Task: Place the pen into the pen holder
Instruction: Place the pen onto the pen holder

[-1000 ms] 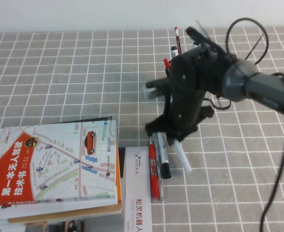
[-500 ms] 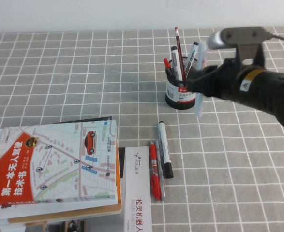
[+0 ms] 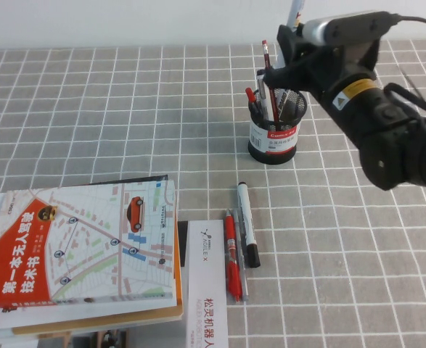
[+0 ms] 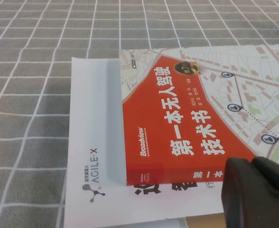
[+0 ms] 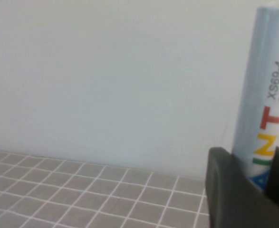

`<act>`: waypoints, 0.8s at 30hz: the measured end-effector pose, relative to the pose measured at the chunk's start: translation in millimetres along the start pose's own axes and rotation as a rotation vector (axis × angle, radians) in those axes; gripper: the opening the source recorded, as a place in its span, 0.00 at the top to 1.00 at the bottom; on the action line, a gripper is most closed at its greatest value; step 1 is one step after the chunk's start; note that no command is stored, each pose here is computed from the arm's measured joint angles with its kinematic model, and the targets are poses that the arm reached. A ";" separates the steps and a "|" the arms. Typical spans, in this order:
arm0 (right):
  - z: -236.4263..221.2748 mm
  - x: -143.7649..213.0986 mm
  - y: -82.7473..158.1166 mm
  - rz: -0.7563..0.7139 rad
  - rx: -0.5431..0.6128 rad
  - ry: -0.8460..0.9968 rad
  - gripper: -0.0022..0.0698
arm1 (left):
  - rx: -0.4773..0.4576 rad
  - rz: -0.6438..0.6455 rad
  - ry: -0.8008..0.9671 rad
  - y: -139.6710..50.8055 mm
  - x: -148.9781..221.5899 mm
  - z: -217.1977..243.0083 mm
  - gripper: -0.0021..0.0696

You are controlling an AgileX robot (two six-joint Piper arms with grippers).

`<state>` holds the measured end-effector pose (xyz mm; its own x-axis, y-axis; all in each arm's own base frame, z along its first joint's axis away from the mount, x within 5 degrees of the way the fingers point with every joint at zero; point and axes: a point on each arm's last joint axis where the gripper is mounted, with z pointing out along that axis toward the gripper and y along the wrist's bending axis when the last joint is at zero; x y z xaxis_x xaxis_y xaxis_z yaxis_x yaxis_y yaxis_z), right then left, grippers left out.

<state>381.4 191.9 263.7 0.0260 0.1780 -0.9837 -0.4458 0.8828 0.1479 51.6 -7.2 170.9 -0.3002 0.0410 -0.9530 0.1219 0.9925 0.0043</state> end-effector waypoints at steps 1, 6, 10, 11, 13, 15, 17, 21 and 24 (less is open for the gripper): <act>5.7 5.0 -0.9 -0.020 0.003 0.004 0.83 | 0.000 0.000 0.000 0.0 0.0 0.0 0.98; 25.2 24.2 -5.6 -0.042 0.032 0.035 0.83 | 0.000 0.000 0.000 0.0 0.0 0.0 0.98; 29.6 39.5 -9.4 -0.045 0.049 0.092 0.79 | 0.000 0.000 0.000 0.0 0.0 0.0 0.98; 29.5 41.9 -10.1 -0.043 0.053 0.110 0.77 | 0.000 0.000 0.000 0.0 0.0 0.0 0.98; 29.4 45.2 -13.7 -0.036 0.067 0.136 0.69 | 0.000 0.000 0.000 0.0 0.0 0.0 0.98; 29.3 45.2 -15.7 -0.022 0.081 0.137 0.61 | 0.000 0.000 0.000 0.0 0.0 0.0 0.98; 28.8 42.5 -15.8 -0.012 0.088 0.137 0.52 | 0.000 0.000 0.000 0.0 0.0 0.0 0.98; 23.6 22.1 -12.5 0.005 0.090 0.167 0.45 | -0.001 0.001 0.000 0.0 0.0 0.0 0.98; 11.4 -10.9 -7.5 0.059 0.103 0.217 0.54 | -0.001 0.001 0.000 0.0 0.0 0.0 0.98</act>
<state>394.6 188.3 274.5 -0.1956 0.1428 -0.9702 -0.3473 0.9151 0.2047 51.6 -7.1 170.9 -0.3001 0.0422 -0.9530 0.1218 0.9925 0.0056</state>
